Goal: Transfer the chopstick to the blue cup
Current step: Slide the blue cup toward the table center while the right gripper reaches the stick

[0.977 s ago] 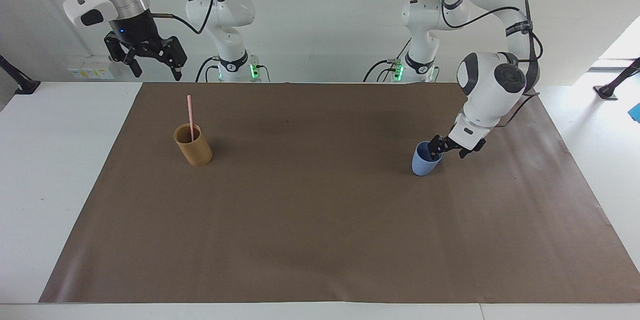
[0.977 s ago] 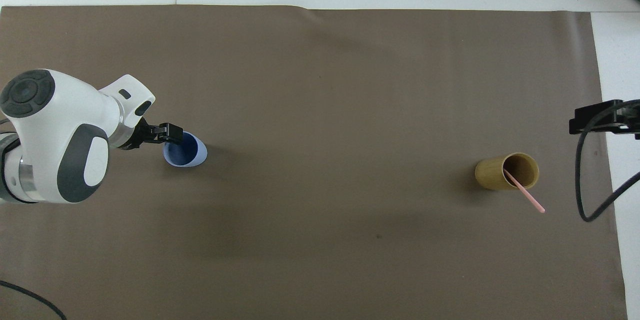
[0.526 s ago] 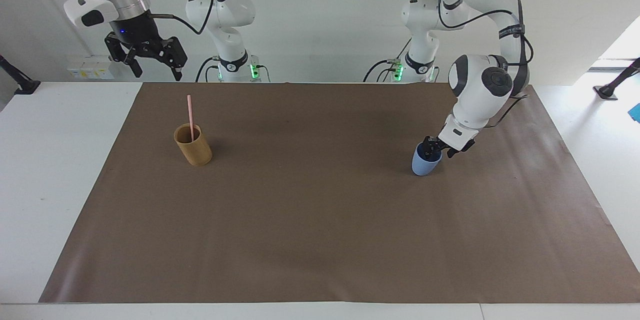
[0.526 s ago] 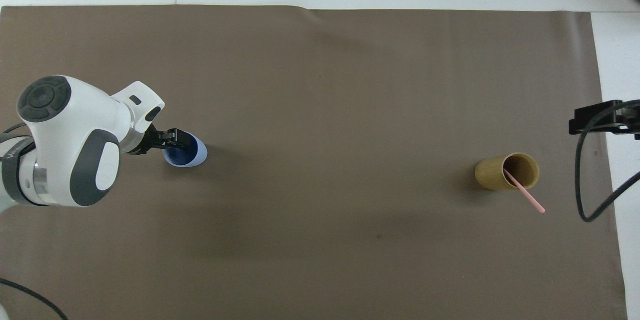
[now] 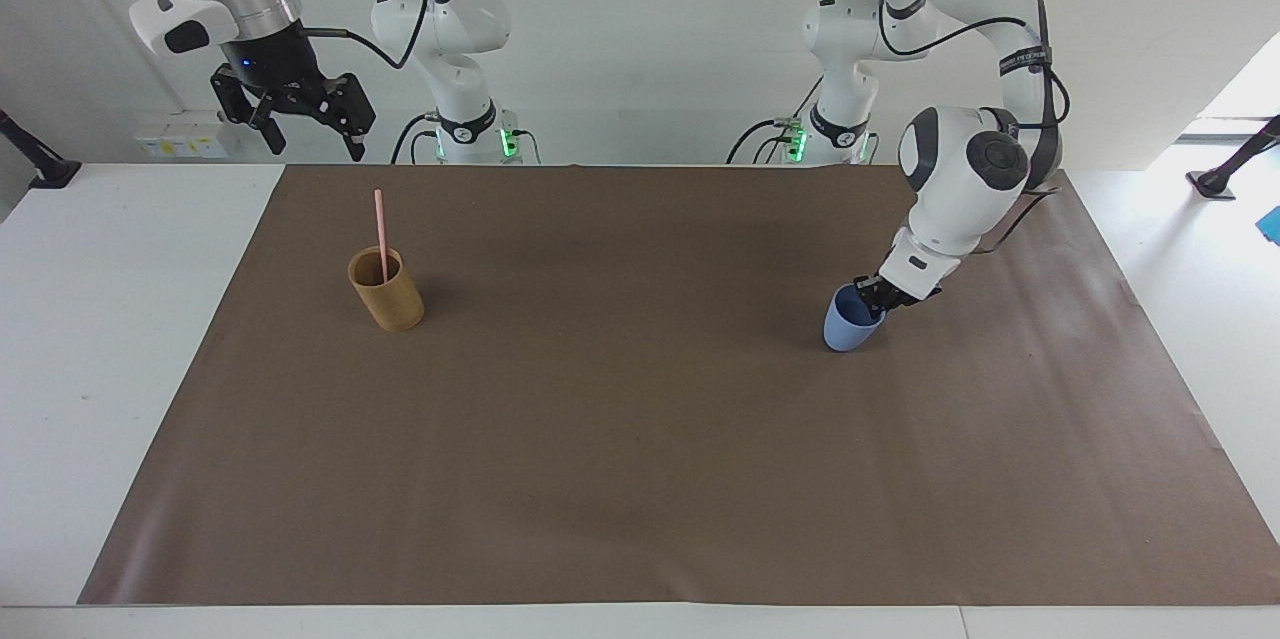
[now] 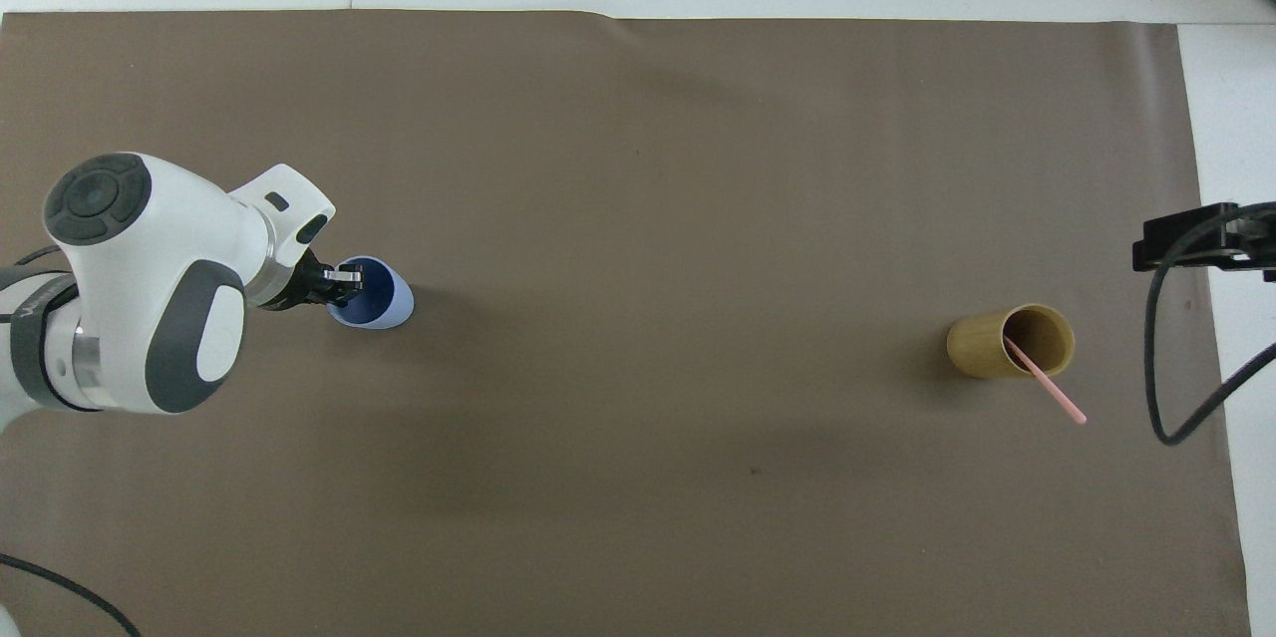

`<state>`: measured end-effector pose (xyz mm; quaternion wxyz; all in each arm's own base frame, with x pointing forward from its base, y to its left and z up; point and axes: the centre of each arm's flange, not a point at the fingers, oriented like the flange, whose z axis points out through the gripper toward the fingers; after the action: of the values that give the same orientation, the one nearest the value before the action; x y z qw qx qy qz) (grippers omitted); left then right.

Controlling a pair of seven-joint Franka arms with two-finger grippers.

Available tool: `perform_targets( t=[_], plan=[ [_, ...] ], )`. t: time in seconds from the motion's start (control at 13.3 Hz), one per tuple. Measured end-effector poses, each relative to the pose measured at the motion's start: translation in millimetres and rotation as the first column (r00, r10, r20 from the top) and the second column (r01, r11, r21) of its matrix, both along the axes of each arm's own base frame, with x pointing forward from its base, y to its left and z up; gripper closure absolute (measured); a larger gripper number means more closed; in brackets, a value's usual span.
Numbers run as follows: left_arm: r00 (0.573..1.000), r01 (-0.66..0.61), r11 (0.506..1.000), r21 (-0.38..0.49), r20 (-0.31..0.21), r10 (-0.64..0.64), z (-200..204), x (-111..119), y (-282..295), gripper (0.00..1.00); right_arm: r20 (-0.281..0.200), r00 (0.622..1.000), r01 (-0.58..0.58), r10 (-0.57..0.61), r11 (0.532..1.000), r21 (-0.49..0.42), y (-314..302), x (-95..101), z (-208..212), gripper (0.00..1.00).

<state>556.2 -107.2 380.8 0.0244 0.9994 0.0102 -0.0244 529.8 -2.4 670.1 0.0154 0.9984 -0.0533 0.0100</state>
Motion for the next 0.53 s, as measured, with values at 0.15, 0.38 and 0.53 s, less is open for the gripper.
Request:
perform_targets(
  t=[0.15, 0.38, 0.53],
  plan=[
    [0.999, -0.035, 0.999, -0.002, 0.006, 0.035, 21.6, 6.6, -10.8, 0.96, -0.003, 1.000, 0.001, -0.001, 1.000, 0.000, -0.7, -1.6, -1.2, 0.00],
    [0.996, -0.079, 0.997, -0.013, 0.037, 0.079, 47.3, 2.1, -78.4, 0.96, -0.009, 1.000, -0.002, 0.002, 1.000, 0.000, -1.6, -6.5, -4.4, 0.00],
    [0.995, -0.086, 0.996, -0.035, 0.049, 0.088, 52.1, -12.5, -131.5, 0.96, 0.000, 1.000, -0.012, 0.012, 1.000, 0.000, -5.7, -10.0, -7.6, 0.00]
  ],
)
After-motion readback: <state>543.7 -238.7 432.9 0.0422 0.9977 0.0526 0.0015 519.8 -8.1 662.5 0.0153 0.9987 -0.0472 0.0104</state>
